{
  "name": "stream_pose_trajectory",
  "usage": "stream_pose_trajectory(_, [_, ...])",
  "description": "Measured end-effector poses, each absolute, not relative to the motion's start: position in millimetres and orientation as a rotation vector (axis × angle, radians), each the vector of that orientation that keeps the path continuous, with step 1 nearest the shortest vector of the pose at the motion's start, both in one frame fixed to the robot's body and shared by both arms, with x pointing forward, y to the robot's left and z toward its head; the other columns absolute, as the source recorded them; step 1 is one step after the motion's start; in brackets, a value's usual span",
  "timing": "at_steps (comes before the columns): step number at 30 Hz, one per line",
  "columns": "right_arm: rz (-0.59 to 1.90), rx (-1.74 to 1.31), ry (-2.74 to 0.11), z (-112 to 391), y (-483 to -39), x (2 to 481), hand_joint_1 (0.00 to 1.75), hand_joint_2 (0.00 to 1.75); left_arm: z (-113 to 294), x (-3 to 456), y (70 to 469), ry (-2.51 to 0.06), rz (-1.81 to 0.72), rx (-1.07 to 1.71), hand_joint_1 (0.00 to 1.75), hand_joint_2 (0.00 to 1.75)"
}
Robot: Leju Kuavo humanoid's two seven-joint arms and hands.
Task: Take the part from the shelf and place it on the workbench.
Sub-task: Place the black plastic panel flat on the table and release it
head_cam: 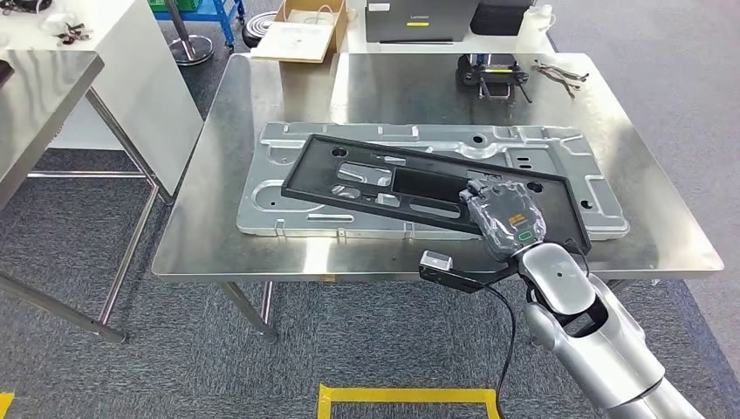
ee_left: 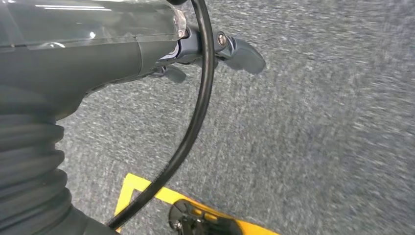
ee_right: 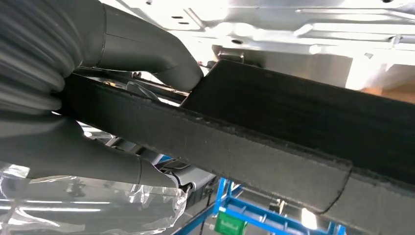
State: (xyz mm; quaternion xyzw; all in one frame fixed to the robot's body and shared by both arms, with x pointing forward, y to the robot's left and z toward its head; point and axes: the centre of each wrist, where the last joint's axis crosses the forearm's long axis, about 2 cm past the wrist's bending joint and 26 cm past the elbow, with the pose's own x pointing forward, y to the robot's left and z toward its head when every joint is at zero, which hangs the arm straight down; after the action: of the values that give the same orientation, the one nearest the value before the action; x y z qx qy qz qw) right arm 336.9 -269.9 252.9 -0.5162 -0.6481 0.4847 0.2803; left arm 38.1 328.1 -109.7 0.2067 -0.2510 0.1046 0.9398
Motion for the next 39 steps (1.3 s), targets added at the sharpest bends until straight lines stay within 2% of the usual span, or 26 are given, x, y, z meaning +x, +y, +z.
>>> stream_pose_trajectory(39, [1.365,-1.373,-1.695,250.2,-279.7,338.5,1.75,1.75,-109.8,38.7,325.3,-0.509,0.207,0.418,0.0,1.75])
